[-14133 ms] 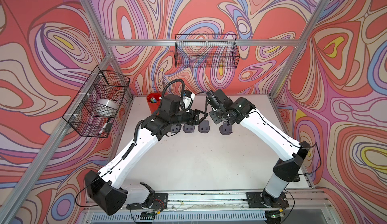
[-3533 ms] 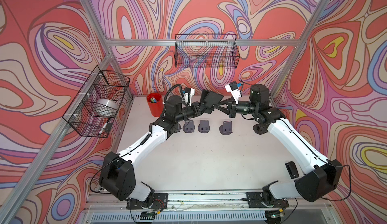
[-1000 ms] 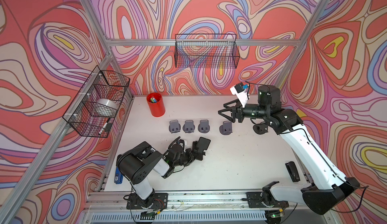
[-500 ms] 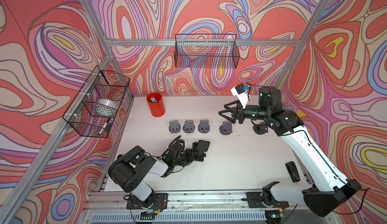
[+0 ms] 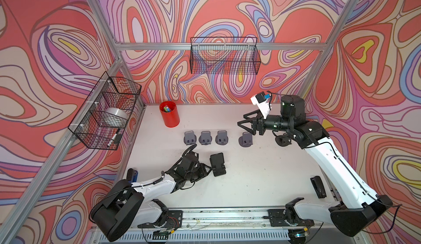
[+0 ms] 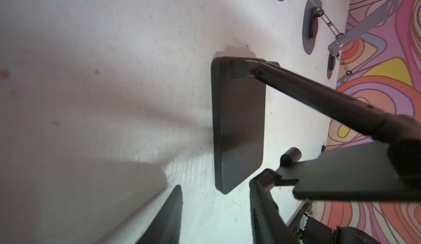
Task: Open the phone stand
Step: Place the phone stand at the center of the board, then reset both arms
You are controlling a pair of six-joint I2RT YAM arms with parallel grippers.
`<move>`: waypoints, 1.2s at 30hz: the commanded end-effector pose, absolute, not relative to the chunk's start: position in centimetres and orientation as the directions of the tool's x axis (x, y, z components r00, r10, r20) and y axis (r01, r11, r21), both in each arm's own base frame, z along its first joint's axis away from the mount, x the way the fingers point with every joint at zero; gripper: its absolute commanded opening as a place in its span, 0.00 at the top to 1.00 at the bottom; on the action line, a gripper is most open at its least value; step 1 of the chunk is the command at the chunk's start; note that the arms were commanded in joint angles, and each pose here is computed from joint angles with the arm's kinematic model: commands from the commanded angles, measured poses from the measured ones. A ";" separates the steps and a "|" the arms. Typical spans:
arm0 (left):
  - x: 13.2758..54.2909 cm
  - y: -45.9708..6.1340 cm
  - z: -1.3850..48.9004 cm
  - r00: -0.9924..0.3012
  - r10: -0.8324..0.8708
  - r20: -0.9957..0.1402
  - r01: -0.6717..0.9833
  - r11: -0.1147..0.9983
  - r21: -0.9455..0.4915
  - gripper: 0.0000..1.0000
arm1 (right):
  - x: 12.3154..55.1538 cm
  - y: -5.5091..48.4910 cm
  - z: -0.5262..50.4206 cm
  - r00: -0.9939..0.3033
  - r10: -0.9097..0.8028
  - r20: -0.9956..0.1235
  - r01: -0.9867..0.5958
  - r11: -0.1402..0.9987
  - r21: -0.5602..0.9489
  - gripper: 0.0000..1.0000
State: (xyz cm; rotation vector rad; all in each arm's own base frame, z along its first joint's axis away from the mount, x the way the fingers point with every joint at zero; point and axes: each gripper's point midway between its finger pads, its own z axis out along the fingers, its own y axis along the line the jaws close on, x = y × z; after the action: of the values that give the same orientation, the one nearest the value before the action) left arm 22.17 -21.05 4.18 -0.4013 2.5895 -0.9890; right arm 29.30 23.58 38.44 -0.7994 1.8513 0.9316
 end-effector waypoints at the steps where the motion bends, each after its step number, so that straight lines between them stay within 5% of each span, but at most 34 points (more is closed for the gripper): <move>1: 21.6 -18.6 4.1 -0.906 -0.339 -0.254 -0.148 0.815 -0.560 0.53 | 29.1 23.2 39.1 -0.387 -0.107 -0.916 -0.799 0.534 0.276 0.30; 8: 23.9 -15.2 9.4 -0.849 -0.296 -0.438 -0.105 0.906 -0.409 0.45 | 31.1 19.9 36.5 -0.437 0.038 -0.899 -0.603 0.729 0.324 0.30; 15: 28.0 -10.8 15.4 -0.701 -0.287 -0.653 -0.093 0.945 -0.315 0.28 | 32.4 13.4 30.5 -0.459 0.163 -0.873 -0.246 0.921 0.302 0.22; 19: 29.9 -8.3 17.0 -0.635 -0.295 -0.714 -0.120 0.951 -0.287 0.01 | 32.2 10.4 28.2 -0.433 0.195 -0.880 -0.099 0.960 0.261 0.16; 27: 33.1 -2.7 18.5 -0.477 -0.222 -0.850 -0.254 0.961 -0.109 0.00 | 32.2 5.1 24.2 -0.366 0.190 -0.911 0.154 0.978 0.142 0.07; 36: 33.9 0.5 16.2 -0.386 -0.062 -0.921 -0.259 0.965 0.043 0.00 | 33.5 3.2 18.8 -0.281 0.089 -0.955 0.219 0.975 0.027 0.01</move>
State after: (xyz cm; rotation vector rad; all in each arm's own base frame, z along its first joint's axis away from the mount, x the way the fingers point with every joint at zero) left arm 33.54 -0.56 16.11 -0.2993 2.0559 0.1288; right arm 32.63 4.37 17.48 0.2048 1.9977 -0.0550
